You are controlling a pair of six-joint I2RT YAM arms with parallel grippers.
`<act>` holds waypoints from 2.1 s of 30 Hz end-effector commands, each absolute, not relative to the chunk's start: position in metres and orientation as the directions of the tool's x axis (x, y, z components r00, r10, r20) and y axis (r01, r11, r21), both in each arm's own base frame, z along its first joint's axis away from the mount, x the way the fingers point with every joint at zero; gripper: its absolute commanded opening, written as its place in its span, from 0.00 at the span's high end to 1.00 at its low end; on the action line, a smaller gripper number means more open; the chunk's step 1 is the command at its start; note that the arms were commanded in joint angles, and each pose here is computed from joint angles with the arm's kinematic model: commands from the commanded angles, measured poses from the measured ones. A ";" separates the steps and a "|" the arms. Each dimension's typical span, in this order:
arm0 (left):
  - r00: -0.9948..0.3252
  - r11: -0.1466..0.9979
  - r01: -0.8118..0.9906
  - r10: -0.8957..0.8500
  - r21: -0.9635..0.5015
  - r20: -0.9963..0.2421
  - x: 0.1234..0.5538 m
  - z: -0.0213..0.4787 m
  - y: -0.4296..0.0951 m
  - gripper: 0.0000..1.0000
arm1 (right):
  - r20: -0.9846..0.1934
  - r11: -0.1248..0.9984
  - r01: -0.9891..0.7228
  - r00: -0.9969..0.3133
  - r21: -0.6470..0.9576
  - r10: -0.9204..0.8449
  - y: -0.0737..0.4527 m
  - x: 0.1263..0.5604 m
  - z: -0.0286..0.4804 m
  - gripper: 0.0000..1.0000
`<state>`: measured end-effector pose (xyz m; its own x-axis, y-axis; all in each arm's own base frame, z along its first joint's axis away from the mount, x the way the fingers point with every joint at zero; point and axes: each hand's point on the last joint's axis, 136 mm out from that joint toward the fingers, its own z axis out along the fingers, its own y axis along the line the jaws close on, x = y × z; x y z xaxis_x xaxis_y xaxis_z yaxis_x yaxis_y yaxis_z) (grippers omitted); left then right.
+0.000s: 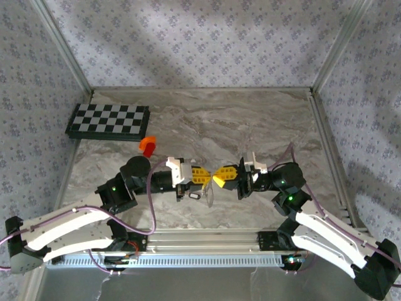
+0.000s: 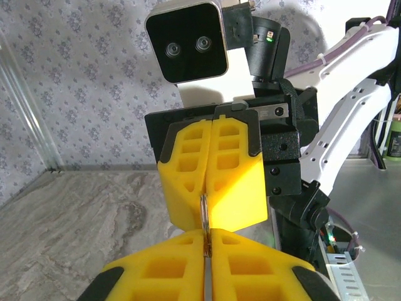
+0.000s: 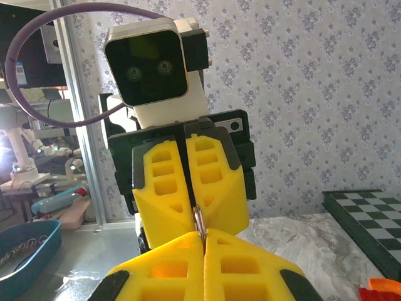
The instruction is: Put the keys on the keyring
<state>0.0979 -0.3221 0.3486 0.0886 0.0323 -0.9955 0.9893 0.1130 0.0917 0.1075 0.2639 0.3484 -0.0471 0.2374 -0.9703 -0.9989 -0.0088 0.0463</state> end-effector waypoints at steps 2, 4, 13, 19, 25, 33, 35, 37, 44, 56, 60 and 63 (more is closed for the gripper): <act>0.123 0.094 0.988 -0.024 0.120 -0.992 0.093 0.373 -0.322 1.00 | -0.969 -0.025 -0.999 -0.029 0.024 0.246 0.263 0.101 0.352 1.00; 0.127 0.099 0.987 -0.015 0.125 -0.992 0.093 0.373 -0.321 1.00 | -0.971 -0.021 -0.999 -0.029 0.025 0.237 0.263 0.101 0.350 1.00; 0.144 0.148 0.975 0.152 0.166 -0.978 0.104 0.356 -0.314 1.00 | -0.995 0.100 -0.995 0.014 -0.004 0.101 0.258 0.108 0.331 0.69; 0.131 0.156 0.970 0.300 0.185 -0.945 0.110 0.338 -0.309 1.00 | -0.996 0.163 -0.983 0.075 -0.081 -0.046 0.259 0.106 0.314 0.60; 0.109 0.131 0.977 0.377 0.170 -0.920 0.109 0.326 -0.310 1.00 | -0.987 0.201 -0.969 0.128 -0.146 -0.099 0.268 0.107 0.309 0.58; 0.077 0.082 0.988 0.465 0.129 -0.882 0.103 0.308 -0.310 1.00 | -0.979 0.214 -0.962 0.139 -0.169 -0.148 0.272 0.111 0.303 0.61; 0.070 0.083 0.989 0.478 0.125 -0.876 0.104 0.305 -0.310 1.00 | -0.978 0.216 -0.961 0.139 -0.171 -0.158 0.272 0.111 0.301 0.62; 0.069 0.090 0.988 0.486 0.128 -0.871 0.105 0.303 -0.309 1.00 | -0.976 0.212 -0.961 0.142 -0.176 -0.166 0.272 0.109 0.300 0.62; 0.071 0.097 0.986 0.502 0.138 -0.862 0.106 0.301 -0.306 1.00 | -0.971 0.219 -0.956 0.158 -0.196 -0.178 0.272 0.107 0.298 0.59; 0.060 0.054 0.993 0.525 0.103 -0.849 0.097 0.296 -0.304 1.00 | -0.959 0.190 -0.955 0.187 -0.228 -0.211 0.286 0.110 0.295 0.62; 0.055 0.049 0.994 0.531 0.096 -0.846 0.097 0.293 -0.305 1.00 | -0.959 0.176 -0.957 0.194 -0.231 -0.207 0.287 0.108 0.294 0.67; 0.055 0.045 0.995 0.533 0.094 -0.844 0.097 0.291 -0.306 1.00 | -0.958 0.168 -0.959 0.191 -0.229 -0.214 0.290 0.108 0.292 0.72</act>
<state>0.1021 -0.3016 0.2780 0.0237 0.5585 -0.8292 0.9929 0.0834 0.0846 0.1109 0.2867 0.2757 0.1568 -0.2474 -0.9561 -0.9621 0.1805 -0.2045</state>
